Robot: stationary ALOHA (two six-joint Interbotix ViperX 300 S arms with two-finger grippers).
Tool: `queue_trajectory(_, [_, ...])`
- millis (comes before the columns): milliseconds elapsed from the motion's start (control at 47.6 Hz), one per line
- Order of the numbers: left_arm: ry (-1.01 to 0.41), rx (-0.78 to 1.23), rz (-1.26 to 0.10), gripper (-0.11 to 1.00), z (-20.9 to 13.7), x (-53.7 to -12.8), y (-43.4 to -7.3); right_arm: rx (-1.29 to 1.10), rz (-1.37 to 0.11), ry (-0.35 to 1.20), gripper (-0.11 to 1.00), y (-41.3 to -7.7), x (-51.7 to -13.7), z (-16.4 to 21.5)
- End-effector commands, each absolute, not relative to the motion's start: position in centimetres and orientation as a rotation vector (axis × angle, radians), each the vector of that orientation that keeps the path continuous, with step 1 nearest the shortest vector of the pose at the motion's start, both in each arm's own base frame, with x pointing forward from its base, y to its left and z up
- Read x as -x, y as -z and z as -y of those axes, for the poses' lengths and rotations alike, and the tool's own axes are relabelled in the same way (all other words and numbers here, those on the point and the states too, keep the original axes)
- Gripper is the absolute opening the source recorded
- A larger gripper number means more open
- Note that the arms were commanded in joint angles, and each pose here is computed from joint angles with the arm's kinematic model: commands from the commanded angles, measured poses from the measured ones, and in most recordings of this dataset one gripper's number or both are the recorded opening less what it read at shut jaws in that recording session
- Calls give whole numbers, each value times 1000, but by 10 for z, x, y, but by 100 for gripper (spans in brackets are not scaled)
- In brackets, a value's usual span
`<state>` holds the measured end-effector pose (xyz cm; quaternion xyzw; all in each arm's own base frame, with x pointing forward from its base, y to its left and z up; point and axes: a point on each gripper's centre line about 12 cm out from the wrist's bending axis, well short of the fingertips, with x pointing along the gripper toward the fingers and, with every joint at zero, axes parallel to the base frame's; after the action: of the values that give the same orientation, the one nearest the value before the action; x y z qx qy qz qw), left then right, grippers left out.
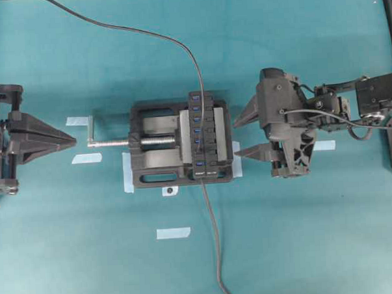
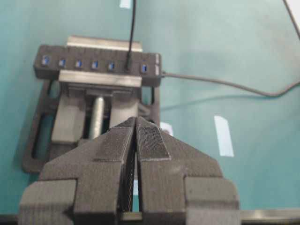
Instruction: Insert the USB into the second port from the front of the fixed hub.
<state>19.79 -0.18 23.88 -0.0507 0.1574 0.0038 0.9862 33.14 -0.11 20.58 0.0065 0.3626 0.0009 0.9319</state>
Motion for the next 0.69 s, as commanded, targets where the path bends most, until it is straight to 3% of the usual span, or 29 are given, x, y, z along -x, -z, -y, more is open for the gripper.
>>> queue_trajectory(0, [-7,101,-302,0,2,-201,-244,-20,-696,1,70,-217,-333,1])
queue_trajectory(672, [-5,102,-299,0,2,-201,-246,-20,-658,3,70,-216,-333,1])
